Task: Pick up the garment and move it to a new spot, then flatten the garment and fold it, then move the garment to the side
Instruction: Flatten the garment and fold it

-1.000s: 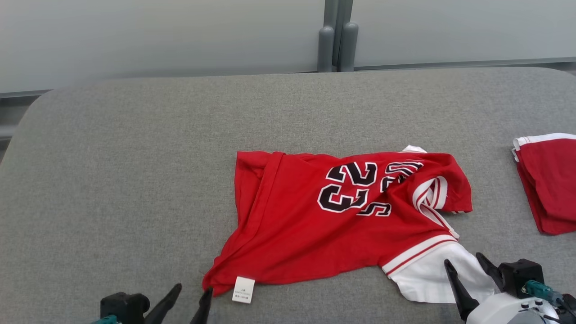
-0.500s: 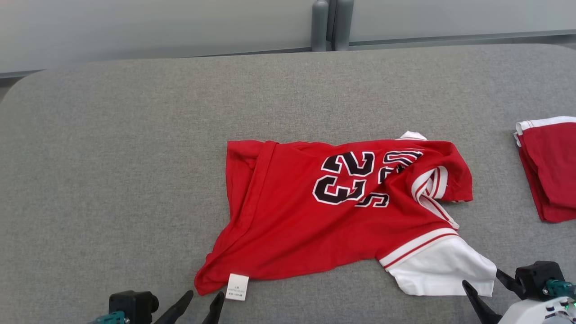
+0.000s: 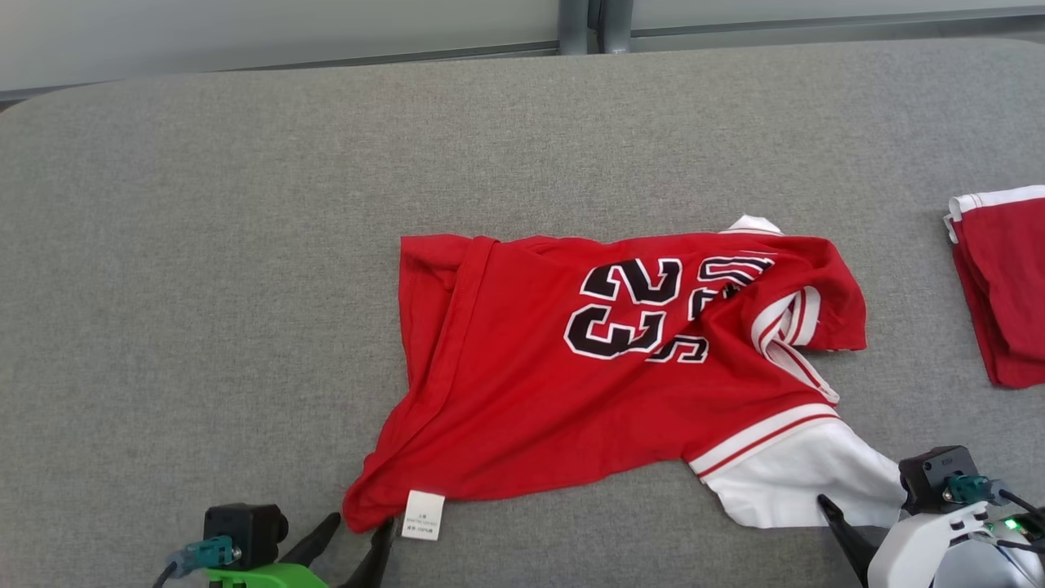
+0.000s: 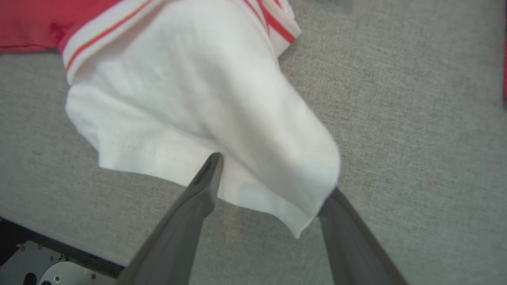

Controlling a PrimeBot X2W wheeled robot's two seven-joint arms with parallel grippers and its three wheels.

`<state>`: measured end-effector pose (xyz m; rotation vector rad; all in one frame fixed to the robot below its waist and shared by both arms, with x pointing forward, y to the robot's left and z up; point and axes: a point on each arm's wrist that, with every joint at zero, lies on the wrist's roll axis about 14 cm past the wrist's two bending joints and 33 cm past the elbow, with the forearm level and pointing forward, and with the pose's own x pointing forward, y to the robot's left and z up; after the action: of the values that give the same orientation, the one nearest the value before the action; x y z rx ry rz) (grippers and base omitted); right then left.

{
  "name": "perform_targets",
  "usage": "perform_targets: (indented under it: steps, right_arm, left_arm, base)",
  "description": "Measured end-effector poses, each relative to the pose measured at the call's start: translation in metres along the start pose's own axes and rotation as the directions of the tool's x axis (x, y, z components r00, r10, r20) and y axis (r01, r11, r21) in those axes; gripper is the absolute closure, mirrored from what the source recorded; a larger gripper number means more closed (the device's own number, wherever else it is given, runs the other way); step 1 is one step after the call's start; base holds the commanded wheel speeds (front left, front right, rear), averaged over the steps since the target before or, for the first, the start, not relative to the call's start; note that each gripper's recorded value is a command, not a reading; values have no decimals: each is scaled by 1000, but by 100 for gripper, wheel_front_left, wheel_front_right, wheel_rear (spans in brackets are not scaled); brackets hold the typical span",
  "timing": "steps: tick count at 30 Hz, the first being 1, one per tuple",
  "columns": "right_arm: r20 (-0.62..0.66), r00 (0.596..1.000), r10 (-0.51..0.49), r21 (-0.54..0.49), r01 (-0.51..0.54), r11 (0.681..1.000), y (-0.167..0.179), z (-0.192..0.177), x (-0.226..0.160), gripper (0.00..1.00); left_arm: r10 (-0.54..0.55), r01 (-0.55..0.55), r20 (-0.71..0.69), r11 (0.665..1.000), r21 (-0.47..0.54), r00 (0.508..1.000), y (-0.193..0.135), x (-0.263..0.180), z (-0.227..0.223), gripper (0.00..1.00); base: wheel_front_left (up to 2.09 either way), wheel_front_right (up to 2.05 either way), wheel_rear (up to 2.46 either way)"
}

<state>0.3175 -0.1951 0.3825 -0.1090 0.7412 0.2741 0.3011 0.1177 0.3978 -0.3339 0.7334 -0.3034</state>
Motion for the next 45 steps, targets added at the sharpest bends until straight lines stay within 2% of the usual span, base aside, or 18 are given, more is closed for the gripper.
perform_targets:
  steps: [10, 11, 12, 13, 17, 19, 20, 22, 24, 26, 30, 31, 32, 35, 36, 38, 41, 45]
  right_arm:
    - [1, 1000, 17, 19, -17, 1000, 5, -5, 7, 0]
    - [10, 1000, 25, 46, -25, 999, 8, -5, 7, 25]
    - [16, 999, 35, 87, -36, 996, 12, -5, 8, 84]
    - [18, 999, 51, 103, -53, 993, 17, -6, 9, 100]
    - [48, 994, 99, 251, -107, 962, 27, -3, 10, 100]
    - [112, 984, 137, 369, -169, 914, 35, 13, 6, 100]
    - [175, 973, 150, 435, -213, 875, 37, 30, 3, 100]
    - [325, 929, 176, 520, -331, 787, 32, 77, -12, 100]
    - [452, 873, 183, 525, -427, 736, 13, 122, -38, 100]
    - [532, 828, 177, 489, -472, 733, -11, 154, -68, 100]
    - [633, 760, 147, 435, -506, 745, -55, 196, -120, 100]
    - [633, 760, 147, 435, -506, 745, -55, 196, -120, 100]
    - [695, 712, 101, 407, -505, 761, -82, 220, -145, 100]
    - [789, 611, 63, 358, -541, 761, -107, 258, -176, 100]
    - [789, 611, 63, 358, -541, 761, -107, 258, -176, 100]
    - [856, 514, 50, 304, -579, 756, -118, 291, -196, 100]
    - [922, 383, 53, 216, -626, 749, -126, 341, -217, 100]
    - [985, 171, -4, 121, -682, 721, -133, 416, -242, 100]
  left_arm:
    - [35, -35, 14, 999, -7, 999, 12, 19, 2, 0]
    - [34, -34, 4, 999, -11, 999, 12, 21, 0, 53]
    - [22, -22, -6, 1000, -20, 1000, 9, 22, -3, 74]
    - [5, -5, -9, 999, -33, 1000, 5, 23, -4, 100]
    - [-81, 78, -22, 991, -108, 996, -12, 22, -4, 100]
    - [-145, 142, -7, 977, -158, 989, -23, 17, 5, 100]
    - [-188, 185, 2, 965, -184, 982, -31, 14, 12, 100]
    - [-297, 295, 31, 924, -244, 954, -53, 2, 28, 100]
    - [-399, 405, 77, 875, -267, 914, -71, -15, 52, 100]
    - [-505, 522, 139, 798, -300, 852, -91, -36, 78, 100]
    - [-596, 641, 234, 713, -285, 768, -104, -72, 123, 100]
    - [-596, 641, 234, 713, -285, 768, -104, -72, 123, 100]
    - [-646, 705, 283, 655, -270, 709, -114, -89, 146, 100]
    - [-704, 789, 358, 560, -251, 614, -127, -114, 180, 100]
    - [-704, 789, 358, 560, -251, 614, -127, -114, 180, 100]
    - [-730, 841, 417, 481, -249, 541, -135, -129, 204, 100]
    - [-737, 874, 471, 411, -258, 485, -140, -139, 239, 100]
    - [-697, 870, 521, 409, -274, 492, -139, -133, 285, 100]
  base:
    - [0, 0, 0]
    - [0, 0, 0]
    - [0, 0, 0]
    - [0, 0, 0]
    - [0, 0, 0]
    - [0, 0, 0]
    - [0, 0, 0]
    - [0, 0, 0]
    - [0, 0, 0]
    - [0, 0, 0]
    - [0, 0, 0]
    - [0, 0, 0]
    - [0, 0, 0]
    - [0, 0, 0]
    - [0, 0, 0]
    - [0, 0, 0]
    - [0, 0, 0]
    - [0, 0, 0]
